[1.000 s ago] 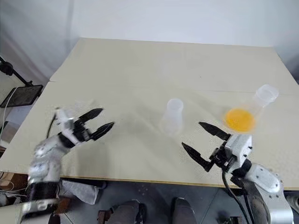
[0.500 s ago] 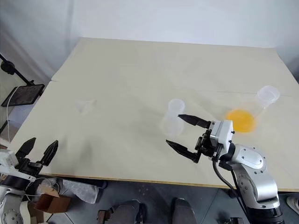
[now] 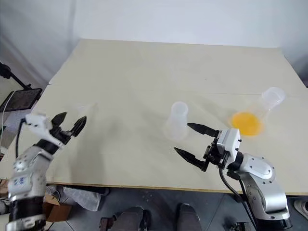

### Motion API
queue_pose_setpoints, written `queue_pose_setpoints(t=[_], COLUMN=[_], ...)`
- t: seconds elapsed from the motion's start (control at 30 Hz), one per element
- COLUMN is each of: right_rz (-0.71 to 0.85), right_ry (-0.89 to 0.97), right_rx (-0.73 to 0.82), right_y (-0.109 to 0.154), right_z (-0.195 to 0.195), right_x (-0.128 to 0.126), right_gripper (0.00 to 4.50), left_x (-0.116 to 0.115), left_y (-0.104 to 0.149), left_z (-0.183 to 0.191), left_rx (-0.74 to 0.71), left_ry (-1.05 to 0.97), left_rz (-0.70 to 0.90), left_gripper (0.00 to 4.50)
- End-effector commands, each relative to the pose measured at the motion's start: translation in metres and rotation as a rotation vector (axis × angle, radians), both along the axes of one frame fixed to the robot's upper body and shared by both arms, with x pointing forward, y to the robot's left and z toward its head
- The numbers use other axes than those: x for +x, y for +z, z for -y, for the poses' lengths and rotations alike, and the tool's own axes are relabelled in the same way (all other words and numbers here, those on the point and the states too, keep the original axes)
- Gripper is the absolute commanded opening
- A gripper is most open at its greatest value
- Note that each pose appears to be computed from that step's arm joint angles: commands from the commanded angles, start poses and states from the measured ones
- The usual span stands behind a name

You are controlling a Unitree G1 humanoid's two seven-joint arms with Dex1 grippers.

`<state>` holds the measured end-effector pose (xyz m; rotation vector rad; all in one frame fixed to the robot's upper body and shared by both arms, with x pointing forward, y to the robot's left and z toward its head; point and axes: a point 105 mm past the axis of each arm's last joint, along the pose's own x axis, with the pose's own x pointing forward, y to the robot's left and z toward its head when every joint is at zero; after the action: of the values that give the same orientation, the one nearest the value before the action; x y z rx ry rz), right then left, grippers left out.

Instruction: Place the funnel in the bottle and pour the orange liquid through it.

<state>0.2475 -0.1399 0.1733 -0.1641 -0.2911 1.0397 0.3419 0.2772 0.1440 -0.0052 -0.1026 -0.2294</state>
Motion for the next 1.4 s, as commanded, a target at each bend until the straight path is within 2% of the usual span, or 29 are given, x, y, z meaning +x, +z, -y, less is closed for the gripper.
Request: queue_pose_setpoints(t=[0.03, 0.13, 0.47, 0.57, 0.97, 1.13, 1.23, 1.4], right_rz=[0.057, 0.060, 0.067, 0.069, 0.078, 0.081, 0.083, 0.081], right_ry=[-0.017, -0.042, -0.081, -0.087, -0.112, -0.125, -0.153, -0.218], right_rx=[0.002, 0.004, 0.016, 0.016, 0.018, 0.015, 0.006, -0.018], right_y=[0.010, 0.009, 0.009, 0.009, 0.009, 0.008, 0.008, 0.008], right_z=[0.000, 0.002, 0.004, 0.005, 0.009, 0.010, 0.015, 0.031], right_x=[-0.007, -0.008, -0.009, -0.009, -0.009, -0.008, -0.009, -0.013], right_gripper=[4.50, 4.50, 4.50, 4.50, 4.50, 4.50, 4.50, 4.50], left_x=[0.015, 0.023, 0.043, 0.048, 0.044, 0.037, 0.029, 0.013], left_y=[0.002, 0.007, -0.005, -0.004, -0.007, 0.010, 0.045, 0.094], left_z=[-0.001, 0.003, 0.015, 0.017, 0.011, 0.019, 0.029, 0.071], left_rx=[0.029, 0.015, -0.037, -0.039, -0.023, -0.045, -0.071, 0.141], left_ry=[0.015, 0.006, -0.062, -0.064, -0.060, -0.134, -0.274, -0.606], left_rz=[-0.006, 0.005, -0.078, -0.074, -0.088, -0.012, 0.080, 0.192], left_gripper=[4.49, 4.49, 4.49, 3.91, 0.02, 0.02, 0.02, 0.02])
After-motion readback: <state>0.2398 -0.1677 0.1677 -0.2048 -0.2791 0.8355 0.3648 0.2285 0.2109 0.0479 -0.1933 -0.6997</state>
